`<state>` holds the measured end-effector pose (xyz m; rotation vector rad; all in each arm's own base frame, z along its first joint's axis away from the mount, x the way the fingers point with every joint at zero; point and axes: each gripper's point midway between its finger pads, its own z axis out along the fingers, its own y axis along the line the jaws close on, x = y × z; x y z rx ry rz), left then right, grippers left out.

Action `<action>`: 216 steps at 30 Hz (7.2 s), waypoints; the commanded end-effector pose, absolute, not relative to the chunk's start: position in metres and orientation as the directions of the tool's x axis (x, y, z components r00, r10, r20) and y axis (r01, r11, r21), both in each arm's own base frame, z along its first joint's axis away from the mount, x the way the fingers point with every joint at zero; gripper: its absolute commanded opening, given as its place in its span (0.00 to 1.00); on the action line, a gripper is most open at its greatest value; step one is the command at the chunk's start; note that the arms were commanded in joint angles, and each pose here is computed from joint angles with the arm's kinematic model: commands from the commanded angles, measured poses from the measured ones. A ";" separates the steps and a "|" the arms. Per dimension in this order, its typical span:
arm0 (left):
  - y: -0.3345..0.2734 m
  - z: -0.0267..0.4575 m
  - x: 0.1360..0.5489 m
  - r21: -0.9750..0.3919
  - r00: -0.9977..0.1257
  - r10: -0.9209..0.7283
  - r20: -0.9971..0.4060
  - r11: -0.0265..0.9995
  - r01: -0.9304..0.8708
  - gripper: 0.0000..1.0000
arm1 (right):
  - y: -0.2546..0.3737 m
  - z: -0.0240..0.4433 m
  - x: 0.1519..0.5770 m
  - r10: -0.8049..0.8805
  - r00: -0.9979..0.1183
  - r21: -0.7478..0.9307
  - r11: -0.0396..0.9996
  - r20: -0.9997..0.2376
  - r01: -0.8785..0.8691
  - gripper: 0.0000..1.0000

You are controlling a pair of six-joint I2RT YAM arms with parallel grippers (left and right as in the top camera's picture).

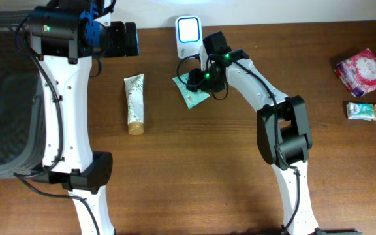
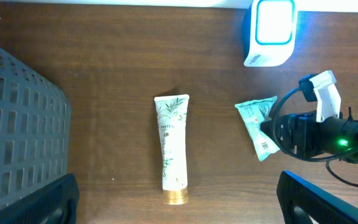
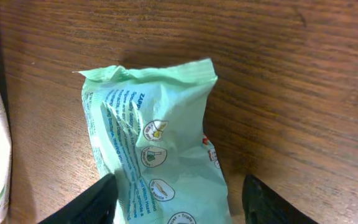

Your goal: Scan the item barcode

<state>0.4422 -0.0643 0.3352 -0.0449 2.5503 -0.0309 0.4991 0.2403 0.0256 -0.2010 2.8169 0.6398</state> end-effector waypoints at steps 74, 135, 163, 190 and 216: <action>-0.062 0.337 0.441 -0.030 -0.828 -0.038 -0.559 0.999 -0.026 0.99 | -0.232 0.093 0.398 0.764 -0.636 0.282 0.638 -0.111 0.717 0.49; -0.089 0.132 0.442 0.252 -0.965 -0.054 -0.257 0.960 -0.121 0.99 | -0.047 0.118 0.469 0.286 -0.935 0.132 0.956 -0.209 0.263 0.99; -0.072 0.122 0.449 0.354 -0.957 -0.012 -0.288 0.928 -0.119 0.99 | -0.047 0.118 0.469 0.287 -0.935 0.132 0.956 -0.209 0.264 0.99; -0.041 -0.007 0.425 0.496 -0.951 0.087 -0.297 0.865 -0.076 0.68 | -0.047 0.118 0.469 0.286 -0.935 0.132 0.956 -0.209 0.263 0.99; -0.123 0.101 0.471 0.107 -0.921 0.096 -0.378 0.992 0.060 0.02 | -0.047 0.118 0.469 0.287 -0.935 0.132 0.956 -0.209 0.264 0.99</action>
